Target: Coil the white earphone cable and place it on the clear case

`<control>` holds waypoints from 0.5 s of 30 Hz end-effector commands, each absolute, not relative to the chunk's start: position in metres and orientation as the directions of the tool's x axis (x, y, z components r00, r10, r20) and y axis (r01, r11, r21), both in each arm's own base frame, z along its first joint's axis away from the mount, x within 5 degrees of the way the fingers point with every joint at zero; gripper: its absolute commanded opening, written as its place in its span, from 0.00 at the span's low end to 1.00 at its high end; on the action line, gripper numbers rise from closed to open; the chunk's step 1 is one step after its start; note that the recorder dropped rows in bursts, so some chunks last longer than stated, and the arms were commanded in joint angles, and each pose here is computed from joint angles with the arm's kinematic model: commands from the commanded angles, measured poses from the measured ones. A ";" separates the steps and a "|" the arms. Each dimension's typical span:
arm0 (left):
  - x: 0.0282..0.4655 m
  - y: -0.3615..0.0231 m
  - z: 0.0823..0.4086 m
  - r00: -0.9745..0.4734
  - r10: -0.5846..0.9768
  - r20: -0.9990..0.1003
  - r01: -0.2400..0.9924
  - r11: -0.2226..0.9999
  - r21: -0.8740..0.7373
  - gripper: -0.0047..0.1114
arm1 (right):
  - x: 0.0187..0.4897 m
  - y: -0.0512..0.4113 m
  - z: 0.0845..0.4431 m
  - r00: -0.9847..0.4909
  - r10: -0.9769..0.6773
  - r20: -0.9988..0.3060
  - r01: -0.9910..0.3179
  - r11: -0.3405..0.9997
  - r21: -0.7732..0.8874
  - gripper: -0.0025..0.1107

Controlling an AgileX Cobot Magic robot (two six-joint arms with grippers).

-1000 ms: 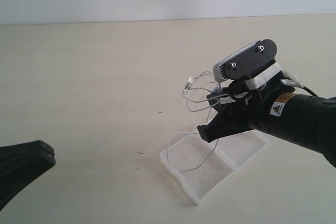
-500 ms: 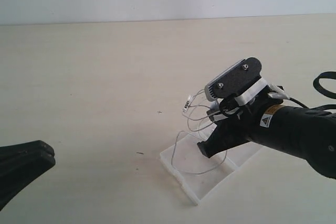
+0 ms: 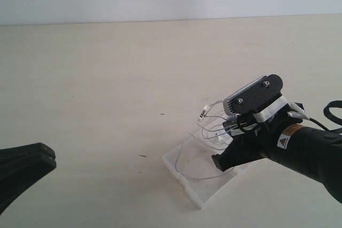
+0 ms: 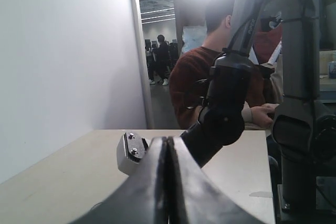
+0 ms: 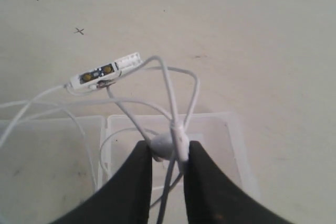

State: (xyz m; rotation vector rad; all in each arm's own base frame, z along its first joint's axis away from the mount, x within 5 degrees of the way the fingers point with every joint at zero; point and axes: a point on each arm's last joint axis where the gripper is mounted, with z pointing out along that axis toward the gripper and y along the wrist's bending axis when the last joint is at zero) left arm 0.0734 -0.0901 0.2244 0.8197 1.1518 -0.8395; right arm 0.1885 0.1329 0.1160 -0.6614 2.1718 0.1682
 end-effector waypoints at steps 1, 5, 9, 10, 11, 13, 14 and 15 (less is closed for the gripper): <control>0.072 -0.090 0.225 0.201 -0.149 -0.968 0.883 0.455 0.114 0.04 | 0.185 0.132 0.112 -0.534 -0.415 -0.737 -0.522 0.847 -0.099 0.02; 0.072 -0.090 0.225 0.201 -0.149 -0.968 0.883 0.455 0.114 0.04 | 0.184 0.131 0.108 -0.552 -0.427 -0.716 -0.526 0.845 -0.098 0.02; 0.072 -0.090 0.225 0.201 -0.149 -0.968 0.883 0.455 0.114 0.04 | 0.184 0.131 0.107 -0.555 -0.429 -0.713 -0.526 0.845 -0.098 0.02; 0.072 -0.090 0.225 0.201 -0.149 -0.968 0.883 0.455 0.114 0.04 | 0.184 0.131 0.107 -0.555 -0.429 -0.713 -0.526 0.845 -0.098 0.02; 0.072 -0.090 0.225 0.201 -0.149 -0.968 0.883 0.455 0.114 0.04 | 0.183 0.131 0.106 -0.558 -0.430 -0.710 -0.527 0.844 -0.097 0.02; 0.072 -0.090 0.225 0.201 -0.149 -0.968 0.883 0.455 0.114 0.04 | 0.183 0.131 0.106 -0.558 -0.430 -0.710 -0.527 0.844 -0.097 0.02; 0.072 -0.090 0.225 0.201 -0.149 -0.968 0.883 0.455 0.114 0.04 | 0.183 0.131 0.106 -0.561 -0.431 -0.707 -0.528 0.844 -0.096 0.02; 0.072 -0.090 0.225 0.201 -0.149 -0.968 0.883 0.455 0.114 0.04 | 0.183 0.131 0.106 -0.562 -0.432 -0.705 -0.528 0.844 -0.096 0.02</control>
